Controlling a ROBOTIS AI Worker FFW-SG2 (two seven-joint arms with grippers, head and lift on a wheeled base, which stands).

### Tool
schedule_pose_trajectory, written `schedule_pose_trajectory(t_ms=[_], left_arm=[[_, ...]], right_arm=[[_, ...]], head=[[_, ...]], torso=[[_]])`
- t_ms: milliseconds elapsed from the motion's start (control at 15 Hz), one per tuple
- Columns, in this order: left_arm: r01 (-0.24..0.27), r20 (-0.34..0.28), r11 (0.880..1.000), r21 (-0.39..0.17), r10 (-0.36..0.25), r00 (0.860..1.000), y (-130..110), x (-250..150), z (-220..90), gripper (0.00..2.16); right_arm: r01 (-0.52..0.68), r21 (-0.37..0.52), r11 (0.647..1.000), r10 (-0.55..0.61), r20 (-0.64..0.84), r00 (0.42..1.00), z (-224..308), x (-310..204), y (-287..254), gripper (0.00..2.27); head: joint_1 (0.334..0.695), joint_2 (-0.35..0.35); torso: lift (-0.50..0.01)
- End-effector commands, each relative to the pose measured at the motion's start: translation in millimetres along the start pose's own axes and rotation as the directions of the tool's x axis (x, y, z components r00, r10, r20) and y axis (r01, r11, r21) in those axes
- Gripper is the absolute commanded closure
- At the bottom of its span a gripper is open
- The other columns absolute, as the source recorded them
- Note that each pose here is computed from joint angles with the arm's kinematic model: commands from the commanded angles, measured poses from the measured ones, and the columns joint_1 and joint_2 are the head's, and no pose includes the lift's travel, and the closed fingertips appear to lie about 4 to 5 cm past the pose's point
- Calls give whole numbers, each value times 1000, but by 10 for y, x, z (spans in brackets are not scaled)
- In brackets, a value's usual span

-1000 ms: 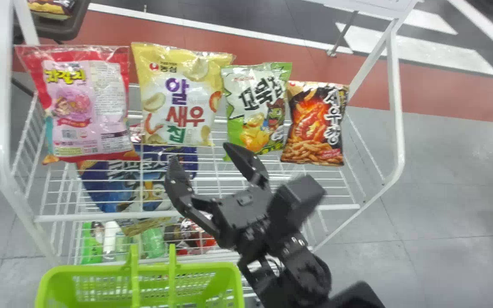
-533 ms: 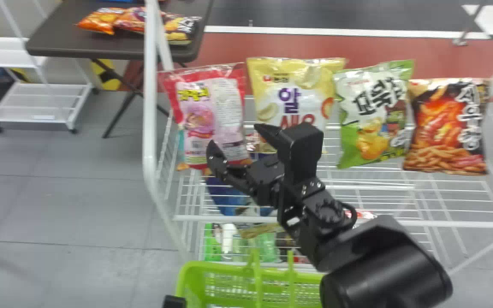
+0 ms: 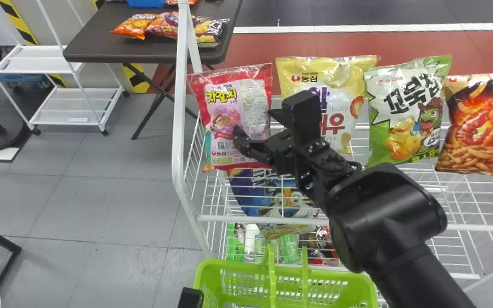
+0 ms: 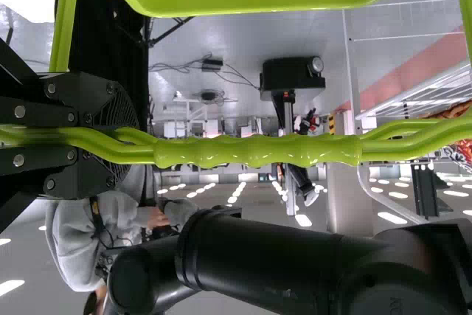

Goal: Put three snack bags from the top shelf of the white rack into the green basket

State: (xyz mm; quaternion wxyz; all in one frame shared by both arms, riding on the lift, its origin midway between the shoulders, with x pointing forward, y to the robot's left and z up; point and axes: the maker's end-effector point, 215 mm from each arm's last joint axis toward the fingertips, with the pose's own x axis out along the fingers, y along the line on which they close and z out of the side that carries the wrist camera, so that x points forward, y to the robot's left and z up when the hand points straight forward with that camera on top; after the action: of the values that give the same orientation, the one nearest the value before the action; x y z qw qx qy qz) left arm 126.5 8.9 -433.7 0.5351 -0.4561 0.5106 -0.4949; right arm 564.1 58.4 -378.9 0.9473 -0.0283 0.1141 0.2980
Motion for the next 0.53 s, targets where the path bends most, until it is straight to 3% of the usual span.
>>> schedule_pose_trajectory(t_ms=[0,67,133,200,467], left_arm=[[1,-6,1000,4,-1,1000,3,-9,33,2152],[3,-7,1000,4,-3,1000,1,-13,36,2152],[3,-7,1000,2,-3,1000,5,-13,33,2152],[3,-7,1000,2,-3,1000,5,-13,33,2152],[3,-4,1000,10,-3,1000,-6,-17,53,2152]], right_arm=[[-20,0,1000,20,-26,999,-23,34,33,701],[-23,0,1000,23,-45,999,-59,43,35,1433],[-39,11,999,40,-77,996,-135,41,33,1845],[-47,22,999,49,-115,992,-209,43,18,1993],[-54,15,998,56,-123,991,-241,-94,162,2081]], head=[[695,113],[695,116],[695,118],[695,119],[695,115]], torso=[[0],[0],[0],[0],[0]])
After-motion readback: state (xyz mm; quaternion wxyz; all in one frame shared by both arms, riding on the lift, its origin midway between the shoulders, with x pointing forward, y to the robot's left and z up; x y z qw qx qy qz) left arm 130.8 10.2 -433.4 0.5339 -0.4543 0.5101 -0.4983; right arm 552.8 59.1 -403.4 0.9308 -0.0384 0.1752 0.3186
